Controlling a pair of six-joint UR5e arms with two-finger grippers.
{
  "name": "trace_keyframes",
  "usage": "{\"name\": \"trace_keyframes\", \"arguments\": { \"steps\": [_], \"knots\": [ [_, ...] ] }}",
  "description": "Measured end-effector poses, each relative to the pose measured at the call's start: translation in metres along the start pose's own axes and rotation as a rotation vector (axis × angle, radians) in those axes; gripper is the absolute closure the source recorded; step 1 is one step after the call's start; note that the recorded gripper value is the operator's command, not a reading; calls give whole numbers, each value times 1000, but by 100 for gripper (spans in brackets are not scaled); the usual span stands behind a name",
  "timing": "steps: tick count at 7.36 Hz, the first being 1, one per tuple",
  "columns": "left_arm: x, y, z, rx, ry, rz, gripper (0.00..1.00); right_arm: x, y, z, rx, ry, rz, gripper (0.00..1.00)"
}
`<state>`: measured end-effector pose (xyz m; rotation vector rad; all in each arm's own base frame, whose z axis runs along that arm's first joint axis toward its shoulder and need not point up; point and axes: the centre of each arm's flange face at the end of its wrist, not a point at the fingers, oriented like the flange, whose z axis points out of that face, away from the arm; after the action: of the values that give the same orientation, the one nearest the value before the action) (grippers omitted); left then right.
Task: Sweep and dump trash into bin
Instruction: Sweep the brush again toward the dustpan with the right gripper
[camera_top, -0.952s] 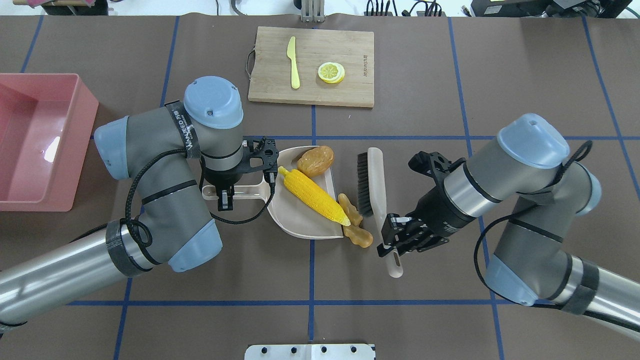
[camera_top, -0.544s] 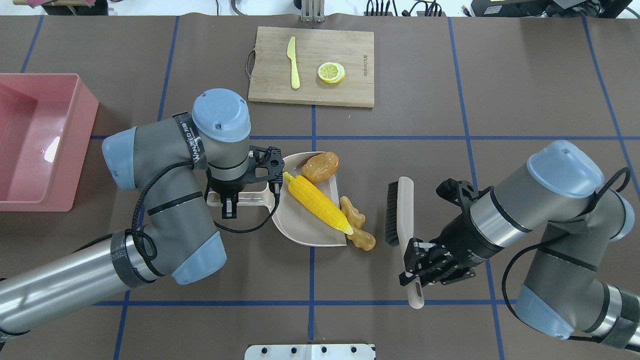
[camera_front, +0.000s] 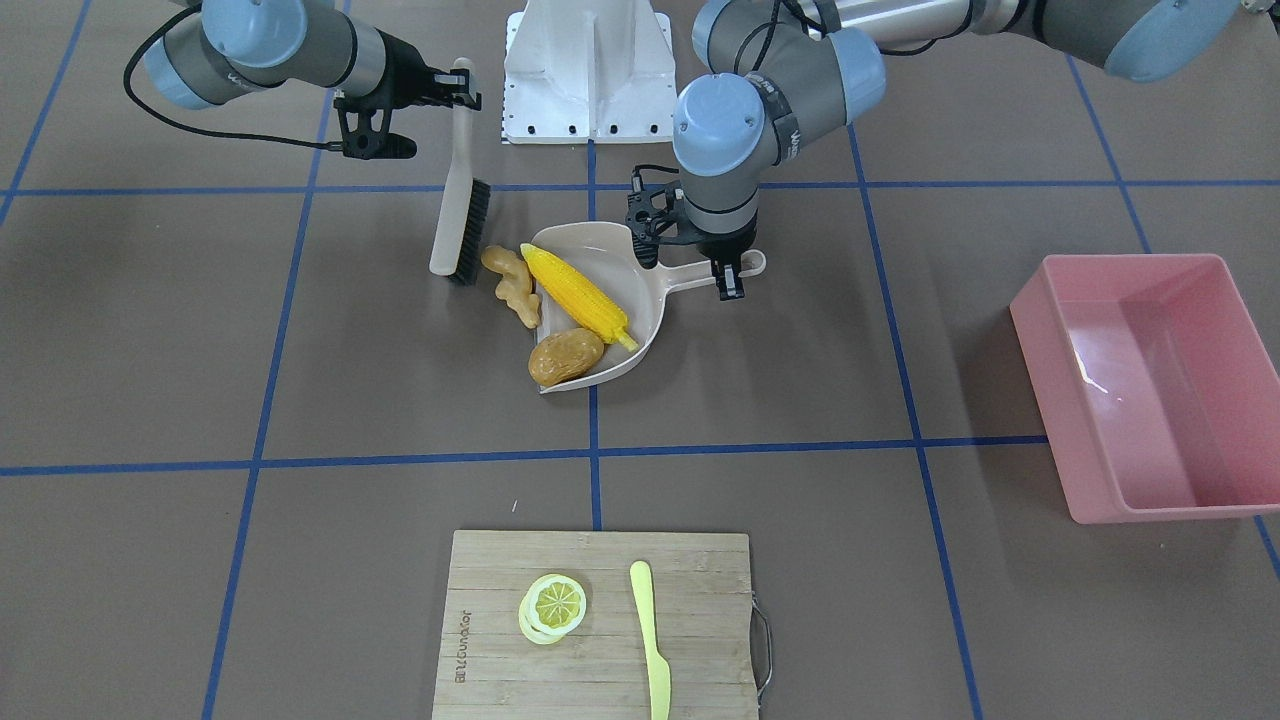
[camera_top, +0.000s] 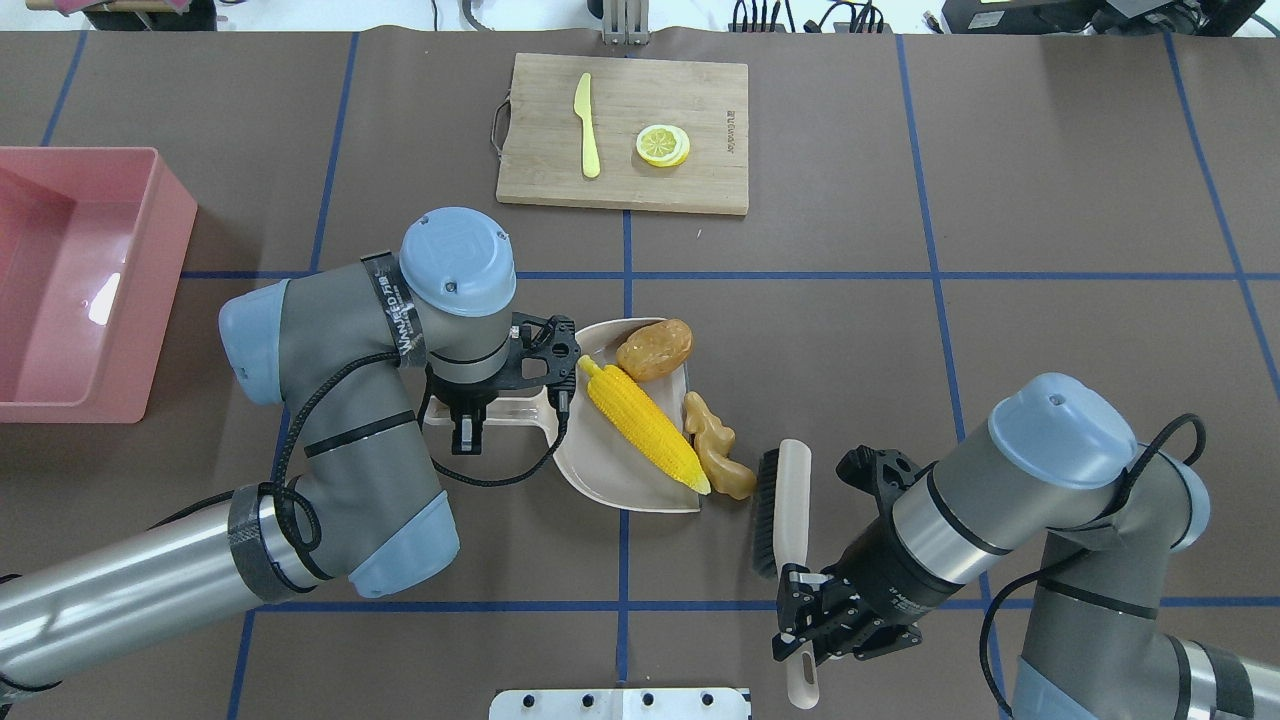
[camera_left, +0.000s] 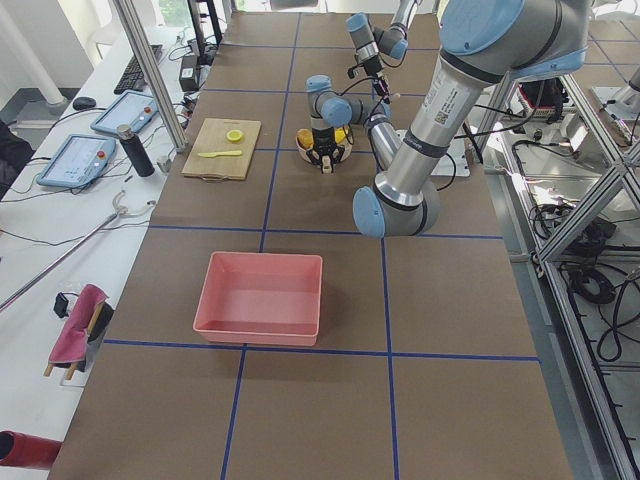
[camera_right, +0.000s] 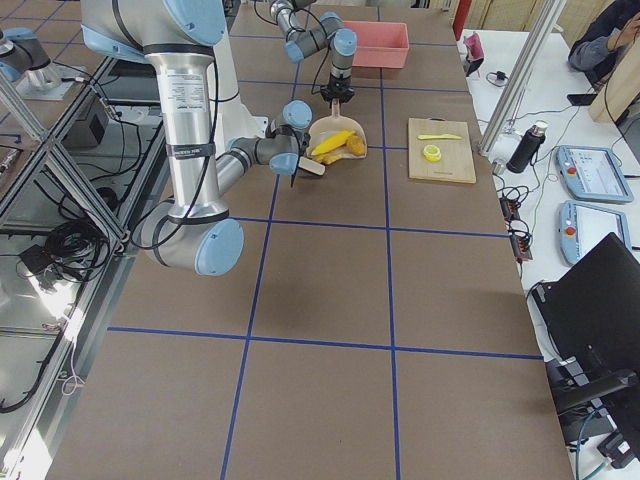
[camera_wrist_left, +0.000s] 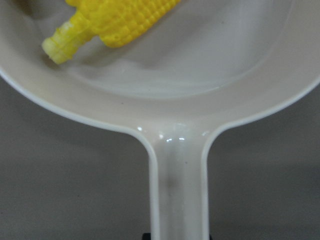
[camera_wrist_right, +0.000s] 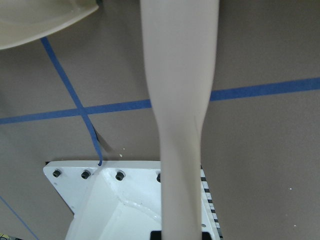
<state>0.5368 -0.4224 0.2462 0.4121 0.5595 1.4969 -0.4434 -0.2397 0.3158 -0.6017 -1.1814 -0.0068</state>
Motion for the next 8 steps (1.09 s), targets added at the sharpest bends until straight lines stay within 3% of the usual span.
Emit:
{"name": "trace_keyframes", "arguments": {
  "steps": [4,8],
  "knots": [
    [3,-1,3,-2,0,6,100,-3,2,32,9,21,-3,100],
    [-1,4,-2,-13,-1,-6,100,-48,-8,41,24,-17,-32,100]
  ]
}}
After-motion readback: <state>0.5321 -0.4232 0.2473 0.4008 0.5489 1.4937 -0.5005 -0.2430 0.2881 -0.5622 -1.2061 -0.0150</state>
